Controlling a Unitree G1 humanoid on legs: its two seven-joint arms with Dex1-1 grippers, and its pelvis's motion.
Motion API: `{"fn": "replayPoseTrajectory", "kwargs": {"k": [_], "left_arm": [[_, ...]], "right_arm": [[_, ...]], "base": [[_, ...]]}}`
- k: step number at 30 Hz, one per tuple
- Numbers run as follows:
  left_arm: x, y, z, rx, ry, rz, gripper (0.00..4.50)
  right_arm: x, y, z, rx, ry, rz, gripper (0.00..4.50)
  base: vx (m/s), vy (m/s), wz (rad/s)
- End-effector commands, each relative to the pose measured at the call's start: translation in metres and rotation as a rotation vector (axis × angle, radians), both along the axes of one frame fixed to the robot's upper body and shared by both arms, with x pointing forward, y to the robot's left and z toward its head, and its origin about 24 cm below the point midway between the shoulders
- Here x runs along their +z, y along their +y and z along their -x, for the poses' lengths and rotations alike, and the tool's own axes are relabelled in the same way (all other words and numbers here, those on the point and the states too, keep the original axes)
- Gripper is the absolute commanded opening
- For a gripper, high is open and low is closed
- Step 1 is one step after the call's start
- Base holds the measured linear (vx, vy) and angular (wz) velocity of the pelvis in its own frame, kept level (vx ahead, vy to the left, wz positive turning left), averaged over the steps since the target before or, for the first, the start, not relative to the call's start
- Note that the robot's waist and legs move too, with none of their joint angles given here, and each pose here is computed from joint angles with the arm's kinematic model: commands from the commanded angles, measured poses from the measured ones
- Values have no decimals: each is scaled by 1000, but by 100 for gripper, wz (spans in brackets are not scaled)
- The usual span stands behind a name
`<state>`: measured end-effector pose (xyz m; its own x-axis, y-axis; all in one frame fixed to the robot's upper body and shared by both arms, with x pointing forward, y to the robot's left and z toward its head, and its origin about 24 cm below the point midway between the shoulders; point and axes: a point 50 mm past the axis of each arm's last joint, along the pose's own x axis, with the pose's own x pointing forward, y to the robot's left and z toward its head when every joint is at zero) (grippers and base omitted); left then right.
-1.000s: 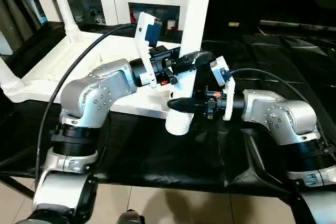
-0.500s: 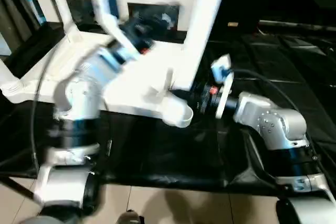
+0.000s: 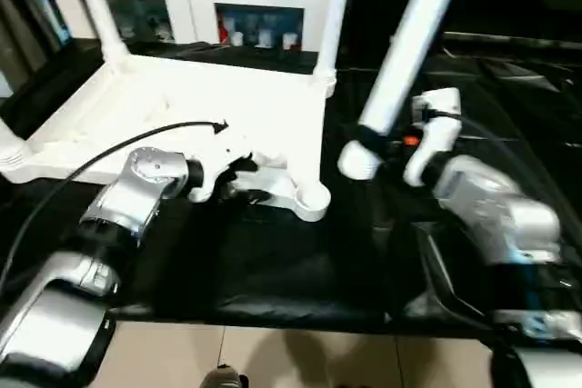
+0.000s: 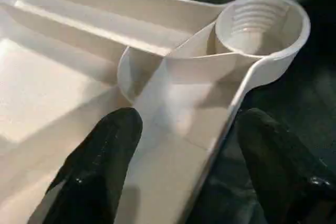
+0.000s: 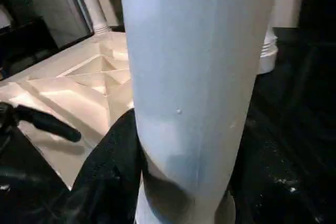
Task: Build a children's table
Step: Rotate table base
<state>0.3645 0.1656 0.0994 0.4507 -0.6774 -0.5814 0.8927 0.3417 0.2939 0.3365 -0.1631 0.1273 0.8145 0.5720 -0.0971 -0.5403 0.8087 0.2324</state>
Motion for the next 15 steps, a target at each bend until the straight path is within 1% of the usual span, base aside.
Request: {"fn": "replayPoseTrajectory", "kwargs": {"k": [1,2,3,7,8,9,11,12,13,14,15], "left_arm": [[-4,-2,-2,-29,-9,-64,374],[-6,-1,-5,-16,-8,-80,377],[-7,-1,-6,-10,-3,-82,348],[-10,-2,-9,17,15,-79,337],[-11,-2,-9,12,23,-92,305],[-12,-1,-9,10,35,-100,298],[-13,0,-9,11,45,-101,301],[-14,1,-10,13,51,-108,290],[-14,1,-10,14,56,-111,290],[-15,2,-9,15,75,-115,256],[-16,3,-9,17,89,-112,256]], "right_arm": [[7,-3,1,-19,-33,4,190],[7,-3,2,-21,-34,6,190],[7,-2,3,-22,-35,6,190],[6,-1,6,-15,-31,12,190],[6,-1,7,-13,-30,13,190],[6,-1,7,-10,-29,16,190],[6,-1,8,-9,-30,20,189],[6,-1,7,-9,-30,21,189],[6,-1,7,-9,-29,22,189],[5,0,7,-7,-28,22,189],[5,0,8,-6,-27,23,189]], "base": [[0,0,0],[0,0,0],[0,0,0],[0,0,0],[0,0,0],[0,0,0],[0,0,0],[0,0,0],[0,0,0],[0,0,0],[0,0,0]]}}
